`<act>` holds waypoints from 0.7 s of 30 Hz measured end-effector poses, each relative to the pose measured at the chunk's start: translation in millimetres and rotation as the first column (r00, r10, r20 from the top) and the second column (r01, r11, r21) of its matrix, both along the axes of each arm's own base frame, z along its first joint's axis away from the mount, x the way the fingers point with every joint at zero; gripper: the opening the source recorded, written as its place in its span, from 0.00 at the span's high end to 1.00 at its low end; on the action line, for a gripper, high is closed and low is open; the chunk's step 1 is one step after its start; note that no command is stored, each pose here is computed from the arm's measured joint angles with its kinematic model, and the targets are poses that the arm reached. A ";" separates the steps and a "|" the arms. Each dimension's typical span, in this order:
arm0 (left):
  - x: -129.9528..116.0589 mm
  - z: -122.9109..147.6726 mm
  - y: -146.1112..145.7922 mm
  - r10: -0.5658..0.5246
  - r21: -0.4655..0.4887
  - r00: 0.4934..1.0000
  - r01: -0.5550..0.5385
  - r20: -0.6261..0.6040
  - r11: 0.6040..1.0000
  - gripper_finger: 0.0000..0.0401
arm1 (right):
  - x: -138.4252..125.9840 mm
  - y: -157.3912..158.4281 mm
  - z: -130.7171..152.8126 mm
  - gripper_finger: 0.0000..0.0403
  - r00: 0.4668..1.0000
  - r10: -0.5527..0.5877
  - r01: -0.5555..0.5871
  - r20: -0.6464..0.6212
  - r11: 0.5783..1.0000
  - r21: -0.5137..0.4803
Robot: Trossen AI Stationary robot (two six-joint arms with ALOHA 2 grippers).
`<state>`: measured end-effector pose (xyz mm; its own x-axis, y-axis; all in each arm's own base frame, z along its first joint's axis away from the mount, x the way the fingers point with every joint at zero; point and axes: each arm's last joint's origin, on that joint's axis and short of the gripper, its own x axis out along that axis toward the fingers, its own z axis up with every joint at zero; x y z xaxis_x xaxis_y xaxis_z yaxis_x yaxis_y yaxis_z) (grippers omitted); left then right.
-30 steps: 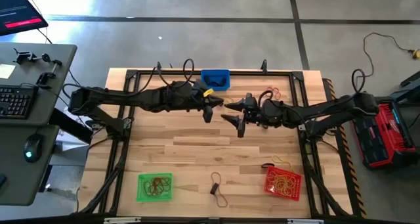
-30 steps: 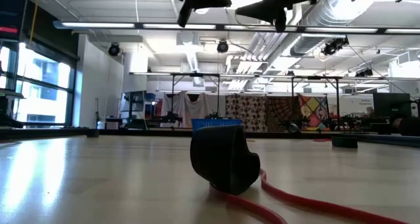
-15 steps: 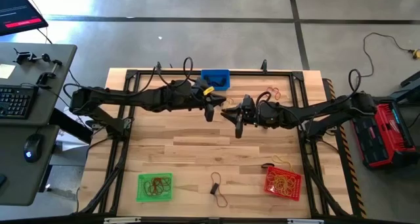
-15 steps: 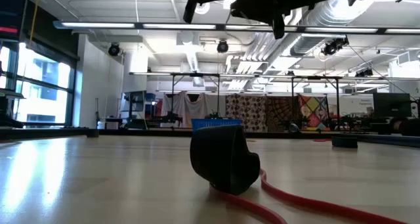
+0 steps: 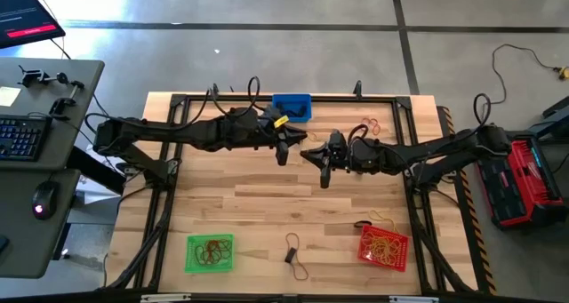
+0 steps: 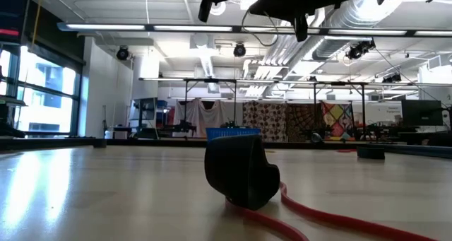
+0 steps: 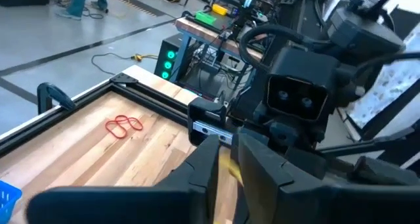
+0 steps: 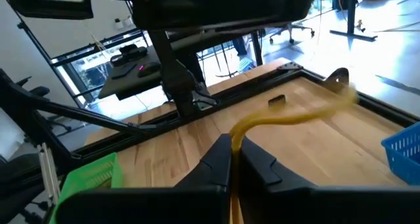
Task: Sort rubber bands into baskets
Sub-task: Put the yellow rubber band into the red basket
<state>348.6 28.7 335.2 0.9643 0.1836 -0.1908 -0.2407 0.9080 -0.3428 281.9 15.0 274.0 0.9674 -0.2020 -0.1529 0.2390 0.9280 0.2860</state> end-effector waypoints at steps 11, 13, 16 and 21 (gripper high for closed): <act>-1.4 -1.3 -0.3 -0.025 0.116 0.999 0.030 -0.045 0.993 0.70 | -31.8 12.1 10.7 1.00 0.994 0.040 -0.033 -0.104 0.997 0.071; -1.2 -0.7 -1.1 -0.032 0.138 0.999 0.038 -0.044 0.990 0.70 | -38.2 17.9 10.6 1.00 0.989 0.061 -0.048 -0.132 0.994 0.099; -1.2 -1.5 -1.6 -0.050 0.153 0.998 0.056 -0.047 0.987 0.70 | -47.3 28.3 8.2 1.00 0.978 0.098 -0.071 -0.183 0.986 0.148; -2.4 -21.9 -5.4 -0.100 0.131 0.993 0.092 0.055 0.987 0.73 | -63.2 45.3 5.6 1.00 0.956 0.157 -0.098 -0.246 0.966 0.239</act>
